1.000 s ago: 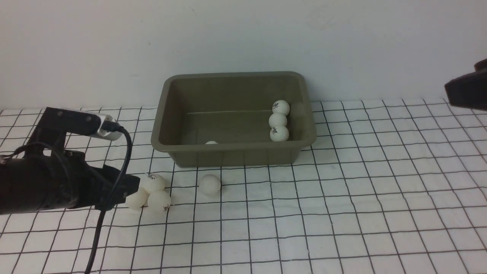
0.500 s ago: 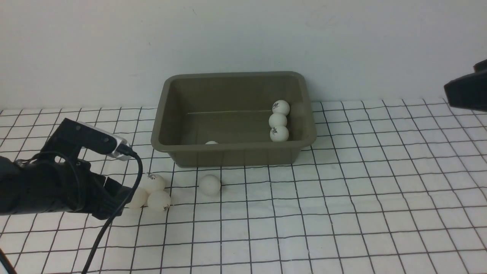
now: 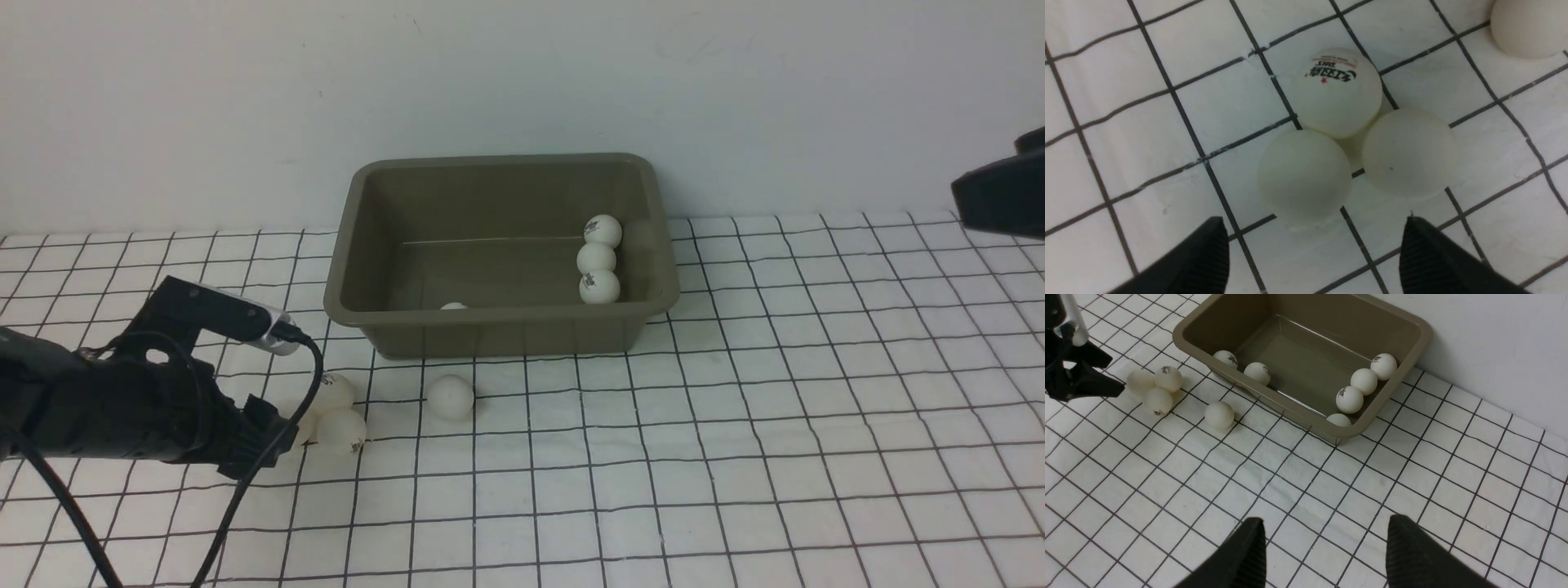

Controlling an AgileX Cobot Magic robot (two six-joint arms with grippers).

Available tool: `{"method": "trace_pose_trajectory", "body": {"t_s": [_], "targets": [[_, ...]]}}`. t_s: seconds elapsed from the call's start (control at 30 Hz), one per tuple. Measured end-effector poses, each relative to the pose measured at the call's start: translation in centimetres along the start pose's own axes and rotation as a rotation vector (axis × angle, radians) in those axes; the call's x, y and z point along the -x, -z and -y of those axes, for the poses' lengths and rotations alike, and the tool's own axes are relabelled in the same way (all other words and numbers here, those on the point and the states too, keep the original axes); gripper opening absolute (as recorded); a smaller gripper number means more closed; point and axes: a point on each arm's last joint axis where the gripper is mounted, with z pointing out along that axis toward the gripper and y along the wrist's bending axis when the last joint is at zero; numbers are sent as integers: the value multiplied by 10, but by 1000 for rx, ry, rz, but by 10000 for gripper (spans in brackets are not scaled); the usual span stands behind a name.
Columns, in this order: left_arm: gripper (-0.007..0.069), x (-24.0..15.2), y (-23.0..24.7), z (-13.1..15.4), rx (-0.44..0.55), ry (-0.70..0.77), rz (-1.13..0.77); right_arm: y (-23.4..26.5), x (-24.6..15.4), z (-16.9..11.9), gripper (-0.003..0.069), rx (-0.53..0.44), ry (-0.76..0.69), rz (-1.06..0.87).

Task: Put the table tennis balls into the box on the white checkered tablecloth.
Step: 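Reach for and grasp a ping pong ball on the table beside the basket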

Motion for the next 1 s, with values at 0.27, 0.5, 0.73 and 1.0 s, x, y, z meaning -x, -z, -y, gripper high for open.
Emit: {"method": "trace_pose_trajectory", "body": {"t_s": [0.27, 0.5, 0.73, 1.0], "targets": [[503, -1, -15, -3, -15, 27, -17, 0, 0, 0, 370, 3, -1, 2], [452, -2, -24, -6, -13, 41, -4, 0, 0, -1, 370, 6, -2, -1], [178, -2, -29, -7, -16, 11, 18, 0, 0, -1, 370, 7, -2, -4], [-1, -3, -37, -8, -14, 16, 22, 0, 0, -1, 370, 7, 0, -5]]}}
